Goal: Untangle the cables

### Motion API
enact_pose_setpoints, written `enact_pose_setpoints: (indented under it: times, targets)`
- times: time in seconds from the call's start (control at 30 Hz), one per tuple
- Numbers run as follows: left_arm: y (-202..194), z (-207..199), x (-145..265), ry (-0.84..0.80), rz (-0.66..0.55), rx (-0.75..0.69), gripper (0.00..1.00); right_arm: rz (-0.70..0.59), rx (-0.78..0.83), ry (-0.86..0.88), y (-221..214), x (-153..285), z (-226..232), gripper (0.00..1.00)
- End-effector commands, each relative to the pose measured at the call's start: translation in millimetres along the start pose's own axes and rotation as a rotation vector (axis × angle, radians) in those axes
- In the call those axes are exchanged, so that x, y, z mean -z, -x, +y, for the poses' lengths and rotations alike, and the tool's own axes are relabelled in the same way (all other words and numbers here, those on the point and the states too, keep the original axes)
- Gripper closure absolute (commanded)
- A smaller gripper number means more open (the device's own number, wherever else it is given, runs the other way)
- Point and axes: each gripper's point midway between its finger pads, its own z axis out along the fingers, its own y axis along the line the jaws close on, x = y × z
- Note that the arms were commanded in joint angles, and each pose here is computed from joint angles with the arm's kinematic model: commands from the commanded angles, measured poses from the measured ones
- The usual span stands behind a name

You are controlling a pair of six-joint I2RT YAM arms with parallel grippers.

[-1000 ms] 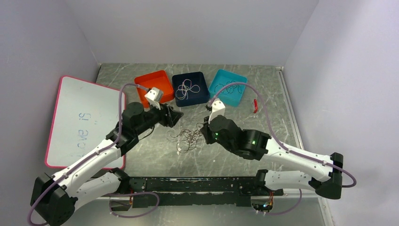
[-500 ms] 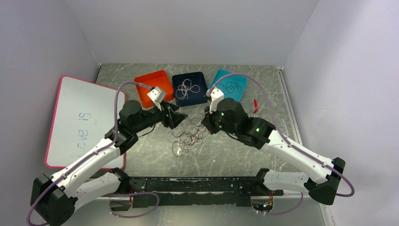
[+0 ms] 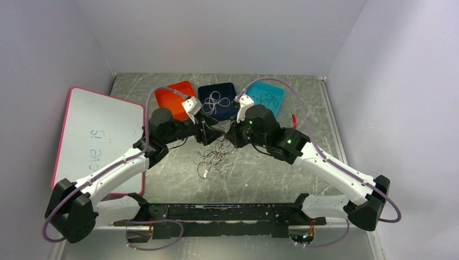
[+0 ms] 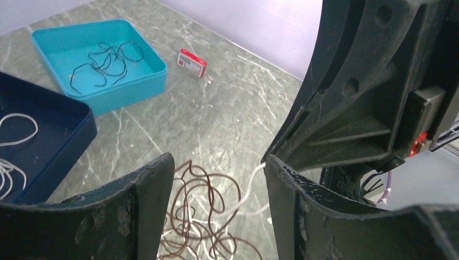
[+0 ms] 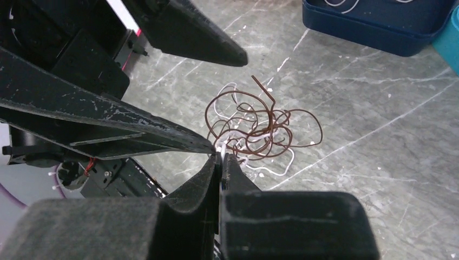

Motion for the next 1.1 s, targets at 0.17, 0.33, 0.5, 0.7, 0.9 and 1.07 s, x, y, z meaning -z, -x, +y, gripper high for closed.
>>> enact_pose_setpoints:
  times: [0.17, 0.33, 0.5, 0.7, 0.9, 1.07]
  targets:
    - [17, -41, -20, -0.173, -0.044, -0.086, 0.33, -0.092, -0.102, -0.059, 34, 3, -4, 1.0]
    - [10, -46, -14, -0.184, -0.051, -0.068, 0.33, -0.094, -0.111, -0.058, 40, 5, -5, 1.0]
    - [15, -41, -1, -0.108, -0.071, -0.057, 0.34, -0.048, -0.089, -0.126, 26, 2, -20, 1.0]
    - [25, -34, 23, -0.012, -0.1, -0.076, 0.3, -0.024, -0.088, -0.173, 17, 4, -35, 1.0]
    - [11, -44, 14, -0.109, -0.03, -0.107, 0.31, -0.046, -0.08, -0.062, 34, 1, -14, 1.0]
    - [11, -49, -2, -0.181, 0.008, -0.133, 0.33, -0.054, -0.099, -0.016, 44, 0, -3, 1.0]
